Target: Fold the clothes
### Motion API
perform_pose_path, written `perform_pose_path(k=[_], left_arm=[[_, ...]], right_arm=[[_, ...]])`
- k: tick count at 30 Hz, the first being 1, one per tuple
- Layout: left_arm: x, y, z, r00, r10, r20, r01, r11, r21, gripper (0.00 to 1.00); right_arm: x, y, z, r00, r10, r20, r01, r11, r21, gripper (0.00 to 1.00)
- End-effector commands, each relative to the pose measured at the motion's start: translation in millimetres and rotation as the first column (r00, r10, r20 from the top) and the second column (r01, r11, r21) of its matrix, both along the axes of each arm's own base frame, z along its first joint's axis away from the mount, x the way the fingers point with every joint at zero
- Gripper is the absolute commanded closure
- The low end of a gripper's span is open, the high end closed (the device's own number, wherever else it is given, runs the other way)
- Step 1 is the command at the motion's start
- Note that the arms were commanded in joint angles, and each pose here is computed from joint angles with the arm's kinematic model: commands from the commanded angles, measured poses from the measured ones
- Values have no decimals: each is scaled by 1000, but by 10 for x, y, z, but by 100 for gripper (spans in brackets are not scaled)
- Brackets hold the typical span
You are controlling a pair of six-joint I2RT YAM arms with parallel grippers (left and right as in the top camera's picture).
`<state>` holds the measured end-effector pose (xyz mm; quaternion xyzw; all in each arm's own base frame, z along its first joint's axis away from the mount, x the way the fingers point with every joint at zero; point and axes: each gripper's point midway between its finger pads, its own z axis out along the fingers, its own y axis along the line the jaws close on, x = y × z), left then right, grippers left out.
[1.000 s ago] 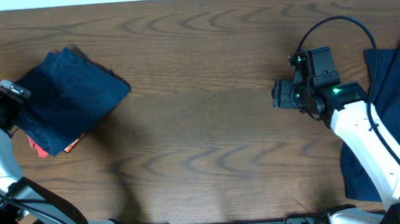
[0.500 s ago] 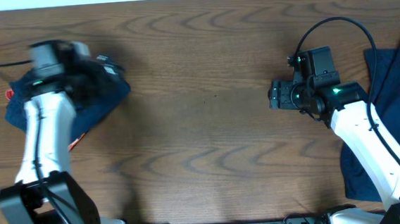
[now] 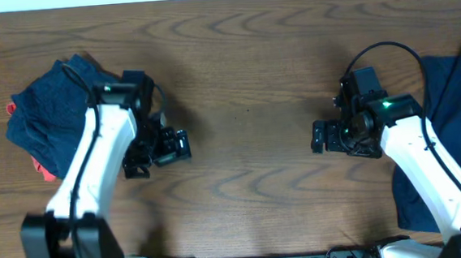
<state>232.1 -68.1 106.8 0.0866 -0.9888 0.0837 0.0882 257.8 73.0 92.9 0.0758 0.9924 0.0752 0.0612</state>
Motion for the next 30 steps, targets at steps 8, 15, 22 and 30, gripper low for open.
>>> perform_pose_path(k=[8, 15, 22, 30], left_arm=[[-122, 69, 716, 768, -68, 637, -27, 990, 139, 2], [-227, 130, 1253, 512, 15, 859, -56, 998, 15, 2], [-348, 180, 1443, 429, 50, 902, -55, 998, -29, 2], [-353, 182, 1423, 438, 46, 898, -55, 998, -25, 2]], right_arm=[[35, -141, 639, 807, -182, 562, 212, 977, 12, 1], [-94, -200, 528, 725, -218, 654, 221, 972, 79, 1], [-341, -303, 226, 815, -180, 551, 226, 974, -16, 1], [-421, -337, 148, 840, -169, 515, 224, 973, -47, 1]])
